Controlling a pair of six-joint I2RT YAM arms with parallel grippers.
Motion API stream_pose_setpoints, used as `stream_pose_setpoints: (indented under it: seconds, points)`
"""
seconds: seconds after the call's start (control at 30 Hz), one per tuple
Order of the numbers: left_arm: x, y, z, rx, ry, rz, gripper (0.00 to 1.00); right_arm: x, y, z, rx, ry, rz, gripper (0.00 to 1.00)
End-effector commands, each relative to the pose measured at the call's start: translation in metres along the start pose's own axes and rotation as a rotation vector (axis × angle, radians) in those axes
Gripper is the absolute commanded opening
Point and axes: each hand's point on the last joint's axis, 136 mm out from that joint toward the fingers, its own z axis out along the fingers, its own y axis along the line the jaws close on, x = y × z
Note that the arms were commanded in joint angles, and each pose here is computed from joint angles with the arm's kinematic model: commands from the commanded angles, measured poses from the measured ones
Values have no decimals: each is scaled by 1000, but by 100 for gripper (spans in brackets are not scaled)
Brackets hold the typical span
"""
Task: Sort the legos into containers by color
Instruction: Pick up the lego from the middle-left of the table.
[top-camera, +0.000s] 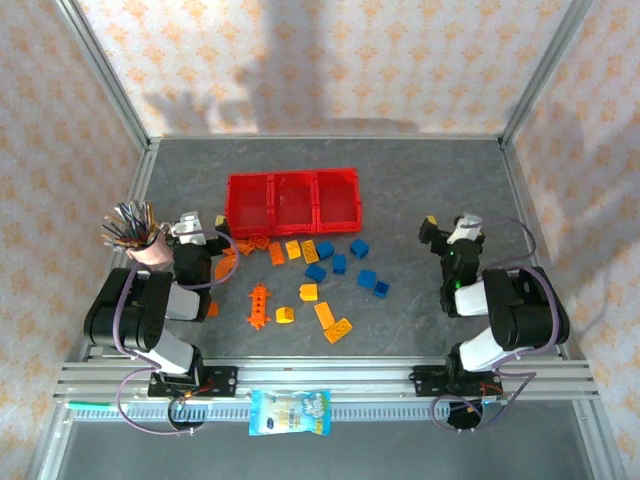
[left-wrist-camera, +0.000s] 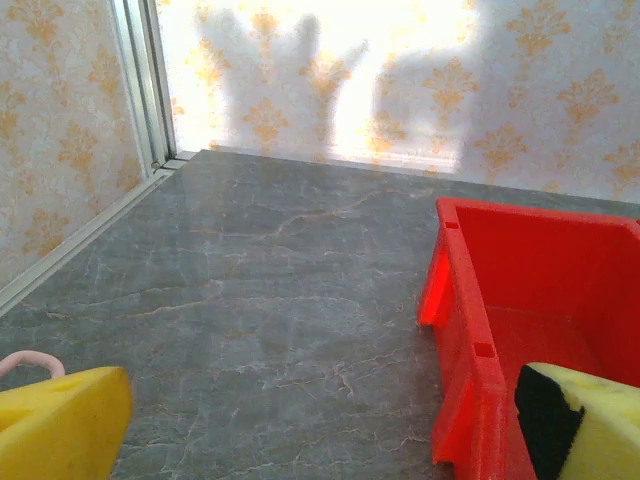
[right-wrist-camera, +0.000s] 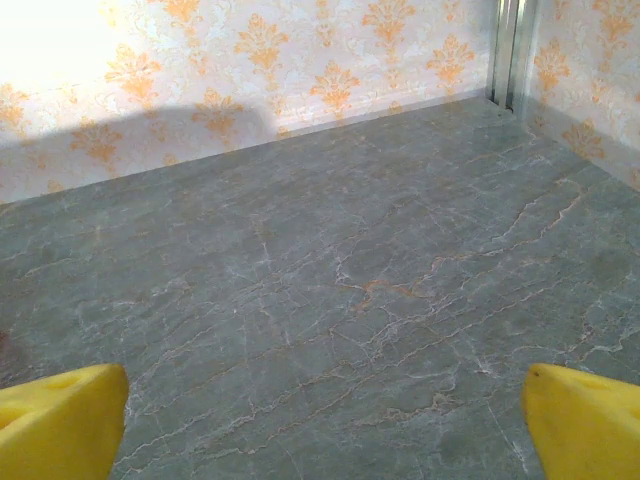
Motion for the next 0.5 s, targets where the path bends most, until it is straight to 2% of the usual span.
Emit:
stream_pose_setpoints:
  seconds: [0.0, 0.47]
  points:
    - [-12, -4, 2, 16, -39, 0, 99, -14, 2, 1, -8, -47, -8, 100]
    - [-12, -3, 2, 16, -39, 1, 99, -14, 2, 1, -8, -46, -8, 100]
